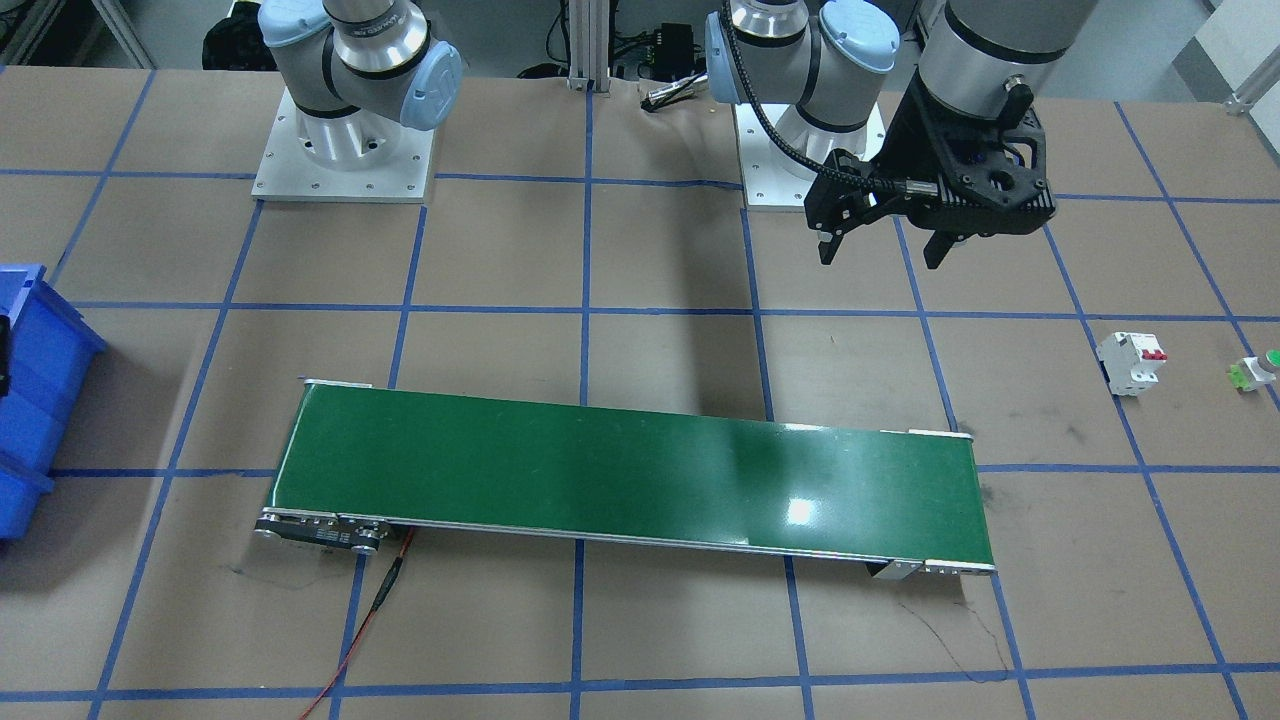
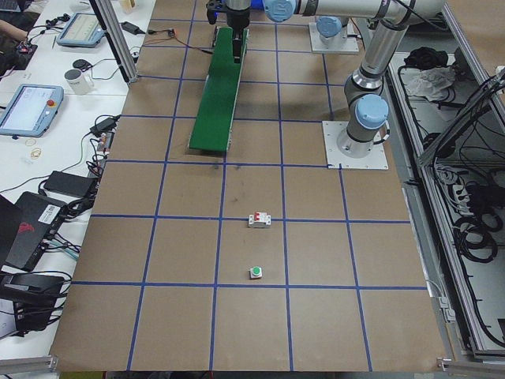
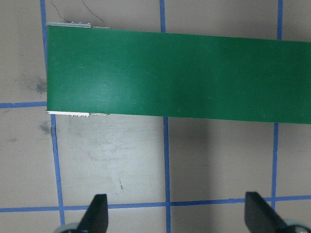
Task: Move capacitor from left to right
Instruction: 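Lift the capacitor with the right gripper and carry it toward the blue bin, then release the capacitor from the right gripper into the blue bin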
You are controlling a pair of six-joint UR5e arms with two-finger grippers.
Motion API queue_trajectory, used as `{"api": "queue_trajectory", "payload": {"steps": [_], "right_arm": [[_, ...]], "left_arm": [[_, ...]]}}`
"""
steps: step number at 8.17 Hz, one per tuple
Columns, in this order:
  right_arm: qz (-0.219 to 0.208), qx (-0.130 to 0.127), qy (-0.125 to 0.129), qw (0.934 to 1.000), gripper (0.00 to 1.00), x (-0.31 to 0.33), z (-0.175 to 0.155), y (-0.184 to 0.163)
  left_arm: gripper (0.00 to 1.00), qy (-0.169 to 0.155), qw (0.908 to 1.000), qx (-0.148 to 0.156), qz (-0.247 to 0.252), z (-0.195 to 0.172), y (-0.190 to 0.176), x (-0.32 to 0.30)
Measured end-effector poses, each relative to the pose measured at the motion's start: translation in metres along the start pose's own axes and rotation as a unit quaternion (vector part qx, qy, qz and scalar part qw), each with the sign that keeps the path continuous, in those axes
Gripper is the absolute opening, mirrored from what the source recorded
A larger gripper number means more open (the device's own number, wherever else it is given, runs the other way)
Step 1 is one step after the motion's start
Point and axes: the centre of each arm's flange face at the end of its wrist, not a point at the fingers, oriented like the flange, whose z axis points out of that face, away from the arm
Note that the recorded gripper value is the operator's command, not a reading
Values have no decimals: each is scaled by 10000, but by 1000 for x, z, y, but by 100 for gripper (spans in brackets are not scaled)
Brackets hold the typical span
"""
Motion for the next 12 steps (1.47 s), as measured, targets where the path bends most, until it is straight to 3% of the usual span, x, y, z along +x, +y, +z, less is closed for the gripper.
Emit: {"api": "queue_trajectory", "payload": {"steps": [3, 4, 5, 6, 9, 10, 12], "right_arm": [[-599, -99, -134, 9981, 0, 83, 63, 30], [-702, -104, -145, 9974, 16, 103, 94, 36], [-776, -98, -143, 9968, 78, 116, 124, 40], [-814, -90, -142, 9965, 100, 120, 142, 43], [-837, -78, -128, 9964, 100, 119, 137, 49], [-840, -37, -176, 9963, 100, 110, 116, 53], [-809, 281, -389, 9956, 100, 65, 51, 49]], "left_arm": [[100, -4, 10000, -4, 1, 1, 0, 0], [100, -4, 10000, -8, 1, 1, 0, 0], [100, -3, 10000, -8, 1, 1, 0, 0], [100, -3, 10000, -12, 0, 1, 0, 0], [100, -1, 10000, -10, 1, 1, 0, 0], [100, -4, 10000, -12, 0, 1, 0, 0], [100, -5, 10000, -11, 1, 1, 0, 0]]}}
